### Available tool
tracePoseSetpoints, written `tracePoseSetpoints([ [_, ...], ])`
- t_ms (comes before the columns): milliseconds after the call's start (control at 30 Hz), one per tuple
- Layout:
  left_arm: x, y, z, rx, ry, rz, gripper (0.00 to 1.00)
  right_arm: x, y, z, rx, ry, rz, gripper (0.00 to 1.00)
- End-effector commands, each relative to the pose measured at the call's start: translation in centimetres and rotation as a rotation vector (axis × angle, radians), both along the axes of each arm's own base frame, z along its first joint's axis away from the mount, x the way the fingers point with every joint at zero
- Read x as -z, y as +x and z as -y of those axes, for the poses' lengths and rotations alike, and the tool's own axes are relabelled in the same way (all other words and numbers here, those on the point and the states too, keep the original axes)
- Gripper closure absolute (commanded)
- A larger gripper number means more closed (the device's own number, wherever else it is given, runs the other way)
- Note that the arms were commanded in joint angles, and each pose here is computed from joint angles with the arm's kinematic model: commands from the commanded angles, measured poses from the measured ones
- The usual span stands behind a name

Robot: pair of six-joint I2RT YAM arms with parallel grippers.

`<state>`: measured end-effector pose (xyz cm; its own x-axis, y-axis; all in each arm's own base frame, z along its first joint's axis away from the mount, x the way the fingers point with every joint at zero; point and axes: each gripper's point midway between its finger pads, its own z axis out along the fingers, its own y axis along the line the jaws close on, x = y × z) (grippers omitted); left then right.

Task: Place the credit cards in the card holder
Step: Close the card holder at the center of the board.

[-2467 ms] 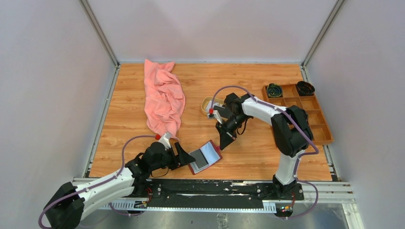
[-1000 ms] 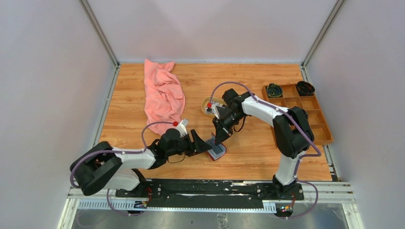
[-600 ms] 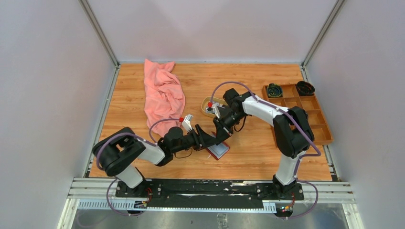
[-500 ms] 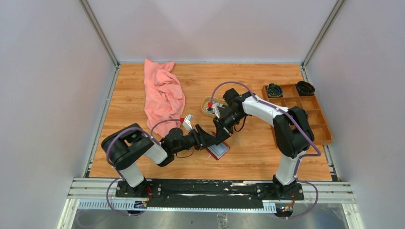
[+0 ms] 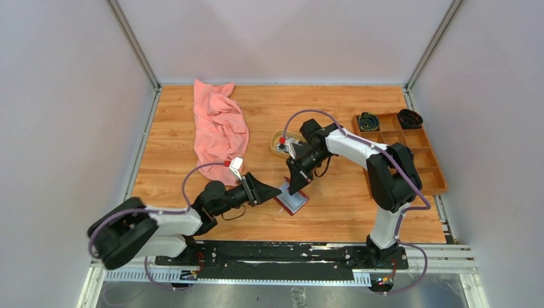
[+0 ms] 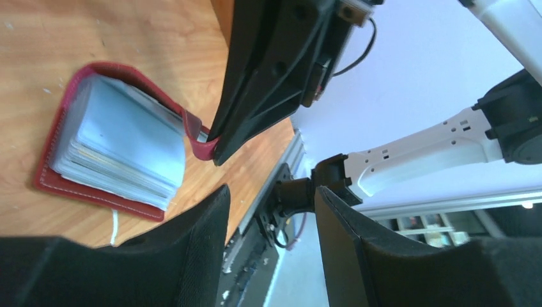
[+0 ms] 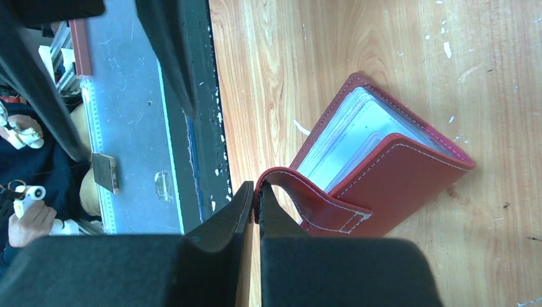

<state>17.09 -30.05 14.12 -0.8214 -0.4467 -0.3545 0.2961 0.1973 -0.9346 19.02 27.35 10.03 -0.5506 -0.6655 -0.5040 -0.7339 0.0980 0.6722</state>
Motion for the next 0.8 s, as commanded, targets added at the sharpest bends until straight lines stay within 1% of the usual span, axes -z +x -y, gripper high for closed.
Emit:
tracePoseSetpoints([
  [0, 5.0, -0.5, -3.6, -0.067, 0.314, 0.016, 0.45, 0.6, -0.8, -0.3, -0.028, -0.018, -0.007, 0.98],
  [100, 4.5, -0.6, -5.8, -0.138, 0.329, 0.067, 0.45, 1.5, -1.9, -1.1, -0.076, -0.058, 0.021, 0.97],
  [167, 4.8, -0.8, -6.8, -0.166, 0.340, 0.071, 0.45, 2.1, -2.7, -1.9, -0.114, -0.087, 0.040, 0.97],
  [367, 5.4, -1.3, -8.1, -0.180, 0.384, 0.078, 0.45, 5.0, -4.3, -4.0, -0.198, -0.201, 0.110, 0.95],
  [500, 5.8, -1.4, -8.5, -0.180, 0.426, 0.082, 0.45, 6.5, -4.2, -4.0, -0.207, -0.258, 0.110, 0.88],
  [567, 5.9, -1.3, -8.6, -0.181, 0.433, 0.082, 0.45, 5.7, -4.6, -4.1, -0.226, -0.230, 0.112, 0.80],
  [633, 6.1, -1.3, -8.6, -0.180, 0.442, 0.080, 0.45, 4.1, -4.9, -4.4, -0.259, -0.171, 0.123, 0.70],
  [733, 6.0, -1.2, -8.6, -0.174, 0.456, 0.093, 0.45, 0.7, -5.5, -4.5, -0.306, -0.077, 0.158, 0.51],
  [767, 5.9, -1.2, -8.5, -0.171, 0.458, 0.097, 0.45, -0.4, -5.7, -4.5, -0.319, -0.047, 0.171, 0.49],
])
